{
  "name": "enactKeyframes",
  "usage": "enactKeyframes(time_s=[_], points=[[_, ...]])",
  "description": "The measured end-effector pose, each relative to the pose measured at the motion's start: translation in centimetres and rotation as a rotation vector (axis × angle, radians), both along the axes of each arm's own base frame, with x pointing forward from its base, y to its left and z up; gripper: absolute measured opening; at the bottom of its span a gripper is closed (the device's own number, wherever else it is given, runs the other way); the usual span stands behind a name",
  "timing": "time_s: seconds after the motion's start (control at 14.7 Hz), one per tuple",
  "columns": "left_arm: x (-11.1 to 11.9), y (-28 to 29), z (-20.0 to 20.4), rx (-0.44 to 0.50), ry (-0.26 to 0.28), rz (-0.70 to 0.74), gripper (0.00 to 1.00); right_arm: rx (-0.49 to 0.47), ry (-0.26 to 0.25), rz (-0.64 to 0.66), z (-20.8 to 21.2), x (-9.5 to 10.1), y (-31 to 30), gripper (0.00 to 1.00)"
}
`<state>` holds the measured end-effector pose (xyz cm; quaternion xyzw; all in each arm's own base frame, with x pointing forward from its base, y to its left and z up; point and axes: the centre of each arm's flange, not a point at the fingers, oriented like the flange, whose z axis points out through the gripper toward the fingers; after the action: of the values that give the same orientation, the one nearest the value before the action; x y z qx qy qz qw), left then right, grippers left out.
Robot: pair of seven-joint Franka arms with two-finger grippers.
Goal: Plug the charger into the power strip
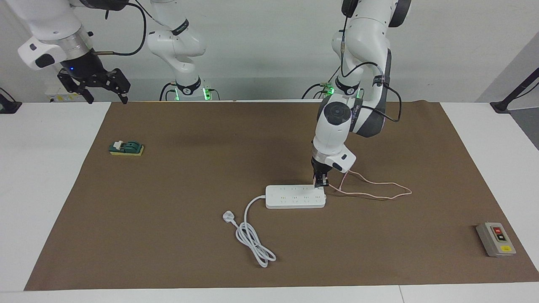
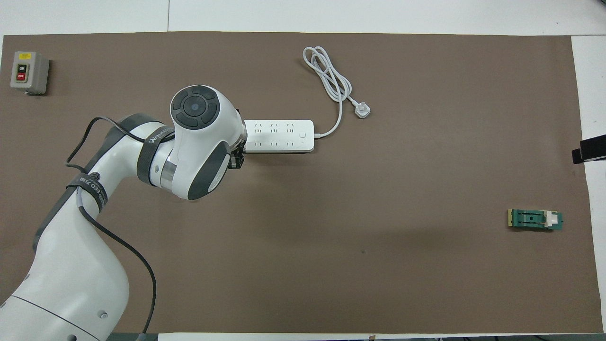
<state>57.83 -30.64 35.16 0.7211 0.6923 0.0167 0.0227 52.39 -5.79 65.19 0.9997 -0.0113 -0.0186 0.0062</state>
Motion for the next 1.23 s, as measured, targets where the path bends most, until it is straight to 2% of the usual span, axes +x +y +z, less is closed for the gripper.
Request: enactKeyframes(time_s=[0.27,1.23], points=[[0.9,-0.5,0.2,-0.006,-0.008,0.001,0.31,0.0,0.0,-0.001,0.0,0.0,0.0,1.0],[0.8,-0.7,-0.9,0.006,0.013,-0.001,0.31,0.0,0.0,0.0,0.0,0.0,0.0,1.0]])
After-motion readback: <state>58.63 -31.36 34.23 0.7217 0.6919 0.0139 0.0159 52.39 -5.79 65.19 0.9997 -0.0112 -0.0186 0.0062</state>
